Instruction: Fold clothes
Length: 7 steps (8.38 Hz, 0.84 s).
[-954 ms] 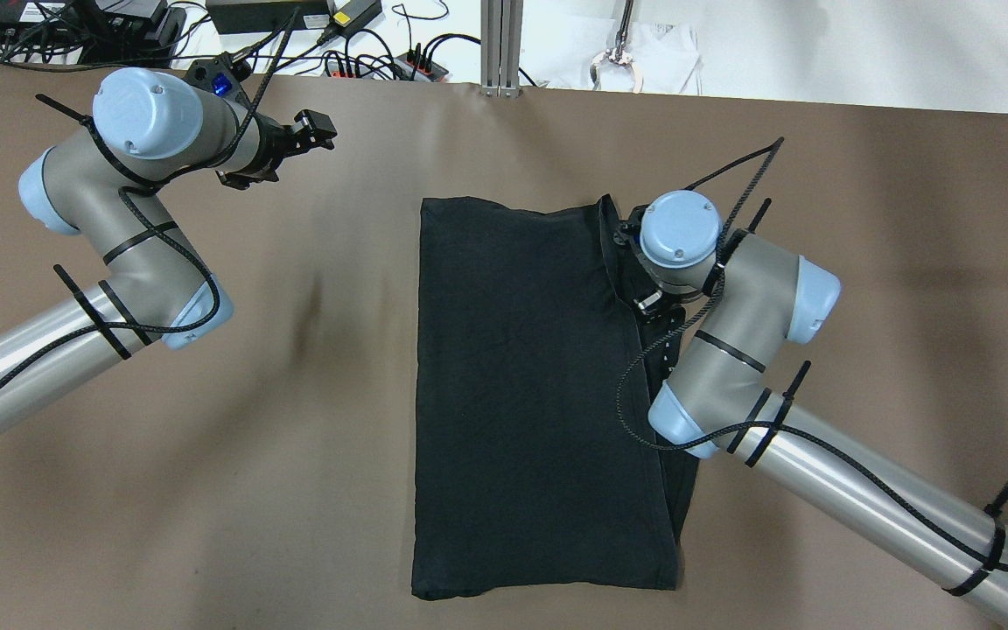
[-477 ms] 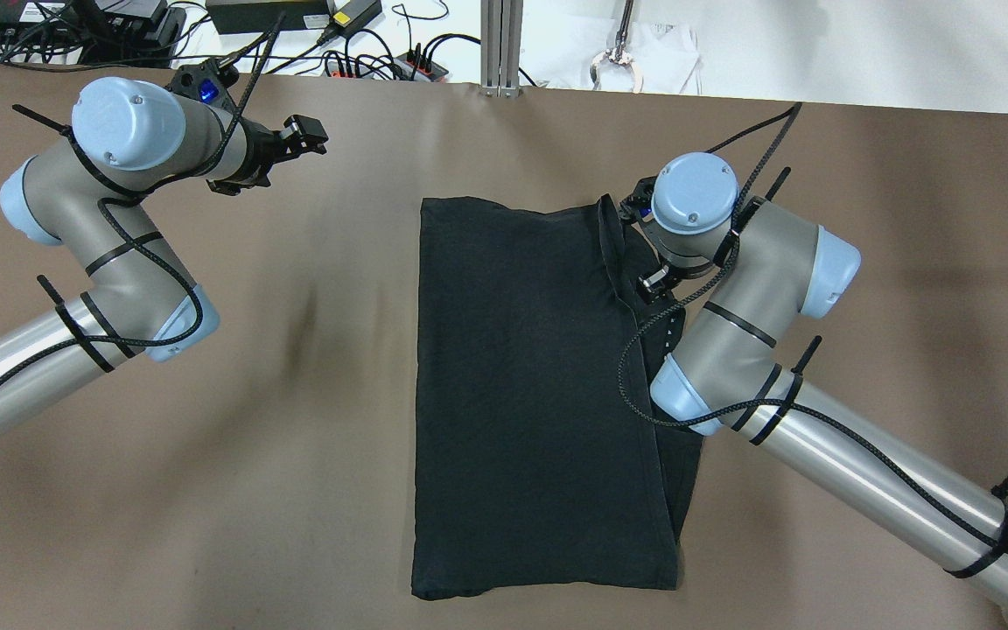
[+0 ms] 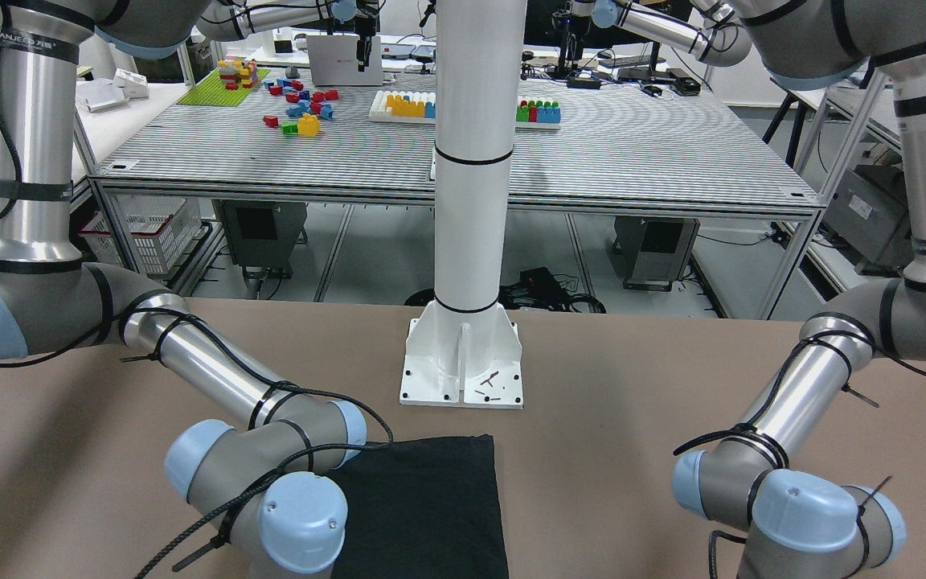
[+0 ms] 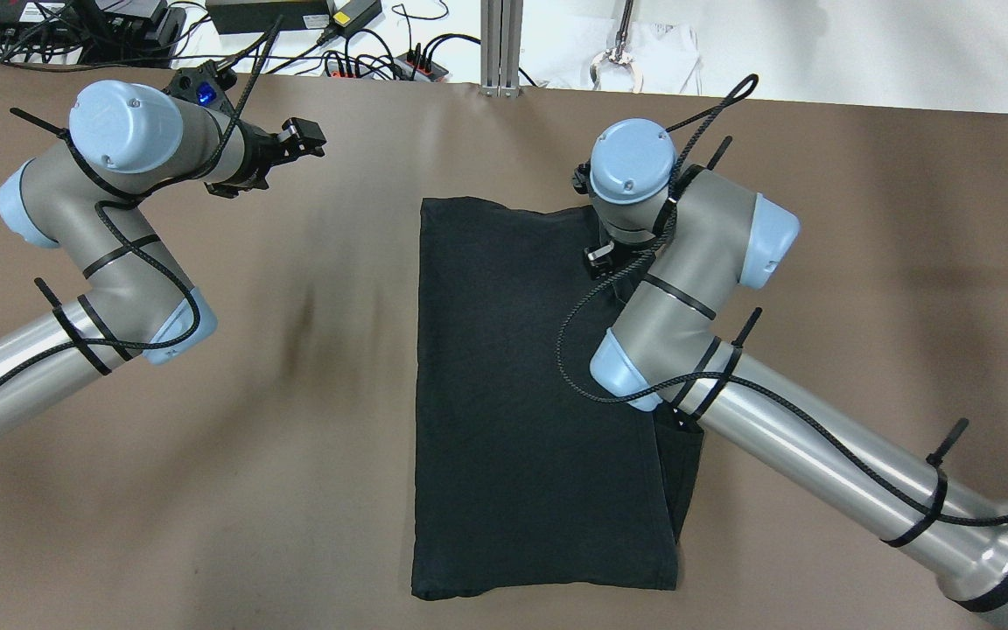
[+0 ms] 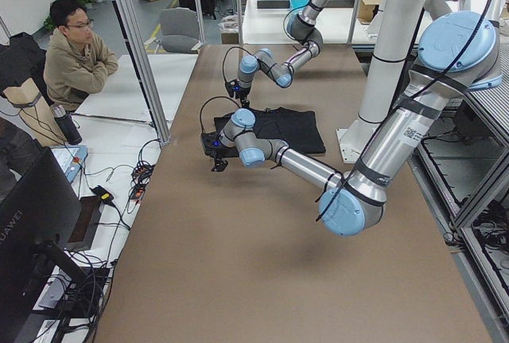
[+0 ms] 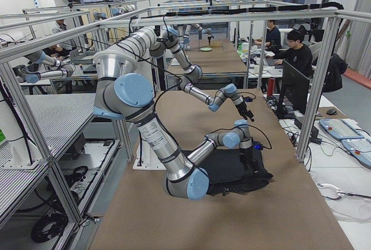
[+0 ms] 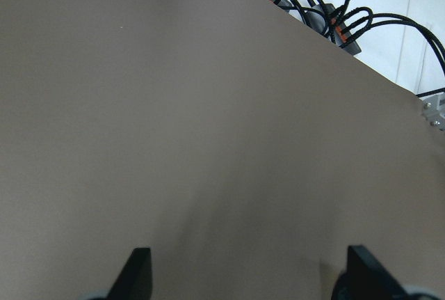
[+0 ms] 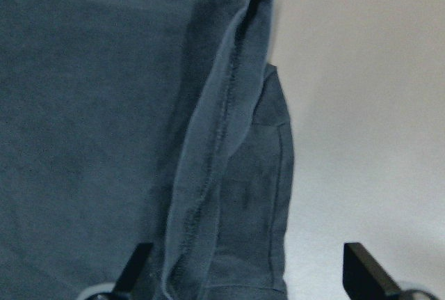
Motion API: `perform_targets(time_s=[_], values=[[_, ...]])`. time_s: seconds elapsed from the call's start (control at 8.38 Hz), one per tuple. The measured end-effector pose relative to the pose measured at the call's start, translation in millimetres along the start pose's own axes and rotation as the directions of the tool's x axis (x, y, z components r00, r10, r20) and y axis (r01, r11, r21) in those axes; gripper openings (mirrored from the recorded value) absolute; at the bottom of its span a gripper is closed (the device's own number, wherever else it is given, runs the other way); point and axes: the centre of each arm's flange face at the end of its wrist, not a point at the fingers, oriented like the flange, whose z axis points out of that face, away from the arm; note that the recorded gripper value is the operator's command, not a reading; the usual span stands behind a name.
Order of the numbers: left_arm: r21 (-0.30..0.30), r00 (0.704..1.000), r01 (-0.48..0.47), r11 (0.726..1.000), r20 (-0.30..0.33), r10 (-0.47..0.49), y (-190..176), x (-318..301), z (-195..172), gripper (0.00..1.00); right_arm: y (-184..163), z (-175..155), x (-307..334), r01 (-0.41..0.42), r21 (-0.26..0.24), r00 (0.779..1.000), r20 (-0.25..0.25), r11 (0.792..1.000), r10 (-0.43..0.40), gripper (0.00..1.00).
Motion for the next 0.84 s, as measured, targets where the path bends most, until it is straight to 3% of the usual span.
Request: perform_targets(time_s=[0.36,0.84], values=[[0.000,1.000,0.001,1.000,0.006,-0.001,0,-4,1,1.00,-11,19,-34,-0.045,0.001,0.999,0.015,0.999,0.045,0.95],[0.001,1.000,0.001,1.000,0.007,-0.001,0,-6,1,1.00,-12,52,-4,-0.008,0.011,1.000,-0.001,1.000,0.008,0.95]])
